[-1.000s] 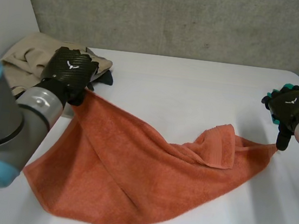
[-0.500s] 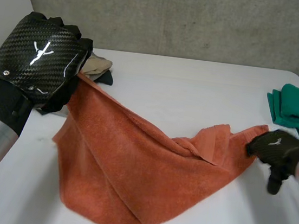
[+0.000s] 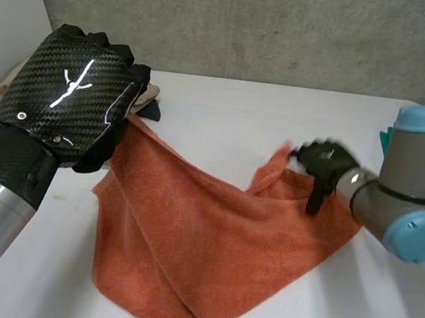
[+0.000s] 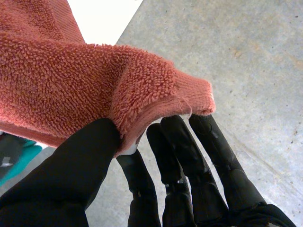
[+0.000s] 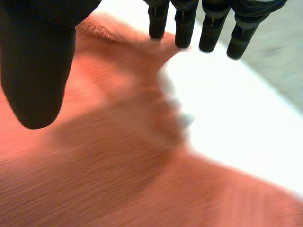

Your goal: Fold the laundry.

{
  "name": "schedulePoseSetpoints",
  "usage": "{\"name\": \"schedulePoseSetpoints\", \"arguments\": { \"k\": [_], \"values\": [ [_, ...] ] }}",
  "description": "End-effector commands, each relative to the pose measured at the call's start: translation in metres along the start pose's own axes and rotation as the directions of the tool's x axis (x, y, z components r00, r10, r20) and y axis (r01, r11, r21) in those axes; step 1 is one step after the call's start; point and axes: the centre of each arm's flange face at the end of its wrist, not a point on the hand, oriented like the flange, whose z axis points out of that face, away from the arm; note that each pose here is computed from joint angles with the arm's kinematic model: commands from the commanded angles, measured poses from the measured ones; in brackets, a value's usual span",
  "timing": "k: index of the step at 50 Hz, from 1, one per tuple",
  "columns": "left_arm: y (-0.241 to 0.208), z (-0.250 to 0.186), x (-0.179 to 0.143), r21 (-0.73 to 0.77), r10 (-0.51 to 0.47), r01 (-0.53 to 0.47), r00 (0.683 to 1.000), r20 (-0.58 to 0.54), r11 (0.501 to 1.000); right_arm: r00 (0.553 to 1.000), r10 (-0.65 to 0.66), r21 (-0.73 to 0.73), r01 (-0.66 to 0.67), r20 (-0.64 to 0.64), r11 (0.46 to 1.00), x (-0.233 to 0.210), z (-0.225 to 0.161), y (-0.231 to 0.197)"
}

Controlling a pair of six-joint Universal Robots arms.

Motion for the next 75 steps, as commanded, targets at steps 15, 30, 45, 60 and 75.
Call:
{"name": "schedulePoseSetpoints", "arguments": {
  "k": [15,30,45,60,75],
  "values": [
    [-0.013,-0.002,-0.004,0.047,0.005,-0.005,1.0,0.014,0.999,0.973,-0.22,-0.099,0.213,-0.075,0.972,0.033,-0.01,0.016],
    [-0.015,-0.003,-0.006,0.051,0.008,-0.009,1.0,0.022,0.999,0.924,-0.319,-0.138,0.295,-0.212,0.945,0.056,0.028,0.04],
    [-0.034,0.011,-0.048,0.106,0.054,-0.074,0.983,0.174,0.992,0.824,-0.327,-0.051,0.343,-0.462,0.938,0.13,-0.122,-0.076],
    [0.058,0.053,-0.061,-0.151,0.063,-0.045,0.991,0.118,0.988,0.942,-0.279,-0.098,0.265,-0.185,0.959,0.116,-0.174,-0.076],
    [0.118,0.187,-0.089,-0.096,0.141,-0.123,0.968,0.208,0.988,0.864,-0.072,0.155,0.17,-0.498,0.973,0.193,-0.079,-0.08]
  ]
}}
